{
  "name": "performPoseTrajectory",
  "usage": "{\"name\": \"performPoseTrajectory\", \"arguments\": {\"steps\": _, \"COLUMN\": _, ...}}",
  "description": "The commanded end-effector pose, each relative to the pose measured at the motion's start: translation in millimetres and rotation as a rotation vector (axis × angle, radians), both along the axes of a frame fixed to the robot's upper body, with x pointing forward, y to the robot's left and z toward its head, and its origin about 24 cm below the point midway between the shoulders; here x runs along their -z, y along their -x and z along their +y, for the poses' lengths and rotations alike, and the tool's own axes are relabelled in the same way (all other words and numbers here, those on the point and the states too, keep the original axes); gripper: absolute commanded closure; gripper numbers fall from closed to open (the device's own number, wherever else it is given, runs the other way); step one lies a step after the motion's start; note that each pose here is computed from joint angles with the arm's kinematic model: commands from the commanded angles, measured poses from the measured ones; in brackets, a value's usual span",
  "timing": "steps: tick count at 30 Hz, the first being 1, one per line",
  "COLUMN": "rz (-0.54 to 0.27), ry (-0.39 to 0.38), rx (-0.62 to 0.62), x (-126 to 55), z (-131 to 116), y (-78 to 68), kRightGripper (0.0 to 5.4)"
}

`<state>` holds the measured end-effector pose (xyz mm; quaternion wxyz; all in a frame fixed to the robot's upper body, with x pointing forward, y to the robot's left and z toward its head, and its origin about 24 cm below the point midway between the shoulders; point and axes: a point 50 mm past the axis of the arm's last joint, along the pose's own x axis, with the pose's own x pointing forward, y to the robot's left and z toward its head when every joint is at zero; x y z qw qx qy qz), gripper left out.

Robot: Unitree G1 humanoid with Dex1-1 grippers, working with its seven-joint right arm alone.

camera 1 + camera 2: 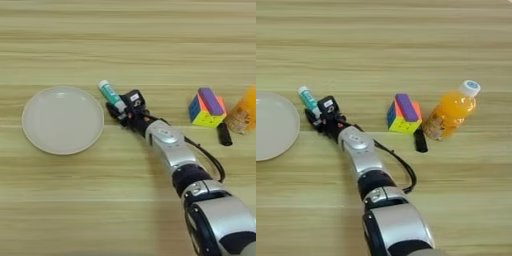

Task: Move the objects on the table

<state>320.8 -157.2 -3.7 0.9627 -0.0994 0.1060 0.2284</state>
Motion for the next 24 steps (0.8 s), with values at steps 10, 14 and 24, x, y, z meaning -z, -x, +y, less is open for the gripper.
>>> {"name": "performPoseTrajectory", "arguments": {"steps": 10, "rz": 0.030, "ry": 0.039, "rx": 0.155, "x": 0.7, "z": -47.7, "y": 16.0, "kRightGripper": 3.72}}
{"name": "performPoseTrajectory", "arguments": {"steps": 14, "rz": 0.016, "ry": 0.043, "rx": 0.199, "x": -1.8, "z": -65.2, "y": 28.1, "kRightGripper": 3.72}}
{"name": "performPoseTrajectory", "arguments": {"steps": 24, "rz": 0.016, "ry": 0.053, "rx": 0.295, "x": -7.5, "z": -93.9, "y": 41.0, "kRightGripper": 3.72}}
